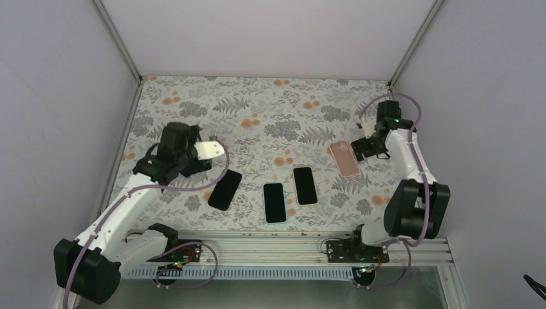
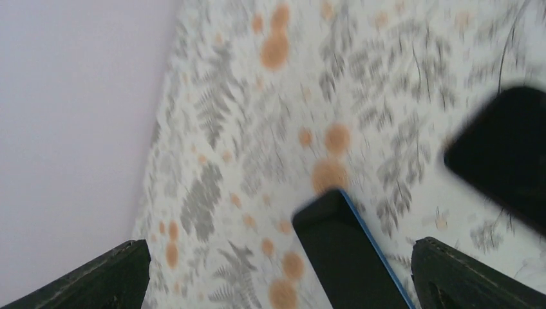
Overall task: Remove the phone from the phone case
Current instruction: Place the phone at the center of the board, then pick up the phone at the center of the board.
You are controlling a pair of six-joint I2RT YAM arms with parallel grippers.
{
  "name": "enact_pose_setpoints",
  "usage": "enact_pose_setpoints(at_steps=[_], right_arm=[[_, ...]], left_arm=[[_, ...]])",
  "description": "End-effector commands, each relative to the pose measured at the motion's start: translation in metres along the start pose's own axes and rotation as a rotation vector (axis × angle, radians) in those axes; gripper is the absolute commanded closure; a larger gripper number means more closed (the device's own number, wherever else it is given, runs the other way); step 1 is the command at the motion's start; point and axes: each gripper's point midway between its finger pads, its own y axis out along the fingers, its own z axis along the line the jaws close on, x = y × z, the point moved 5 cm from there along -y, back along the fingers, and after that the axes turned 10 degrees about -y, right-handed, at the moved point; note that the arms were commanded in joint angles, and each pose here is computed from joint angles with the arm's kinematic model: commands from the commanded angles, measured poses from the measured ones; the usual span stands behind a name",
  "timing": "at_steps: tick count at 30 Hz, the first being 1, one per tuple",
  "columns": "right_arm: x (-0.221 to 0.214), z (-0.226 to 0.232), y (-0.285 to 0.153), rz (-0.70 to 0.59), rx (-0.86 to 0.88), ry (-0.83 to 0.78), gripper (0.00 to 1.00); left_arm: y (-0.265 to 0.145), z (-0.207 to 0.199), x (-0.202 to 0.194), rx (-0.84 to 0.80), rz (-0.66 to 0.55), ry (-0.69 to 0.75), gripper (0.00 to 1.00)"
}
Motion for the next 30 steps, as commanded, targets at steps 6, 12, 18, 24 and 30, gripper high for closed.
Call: enact_pose_setpoints(at_steps=[6, 12, 18, 24, 30], right_arm=[[0.024, 0.156, -0.028, -0.06, 0.449, -0.25, 0.0], [0.021, 0.19, 0.019, 0.053, 0.508, -0.278, 0.0], [0.025, 0.216, 0.047, 0.111, 0.58, -0.333, 0.0], [0.054, 0.242, 0.053, 0.11, 0.623, -0.399, 0.0], [0.076, 0.268, 0.064, 0.159, 0.557, -0.504, 0.0]], left_arm=[[-0.007, 0.043, 0.094, -0.248, -0.257, -0.256, 0.0], [0.017, 0.059, 0.11, -0.232, -0.291, -0.339, 0.0], [0.022, 0.058, 0.102, -0.187, -0.279, -0.347, 0.0], [0.02, 0.058, 0.097, -0.164, -0.264, -0.348, 0.0], [0.017, 0.056, 0.09, -0.144, -0.248, -0.346, 0.0]])
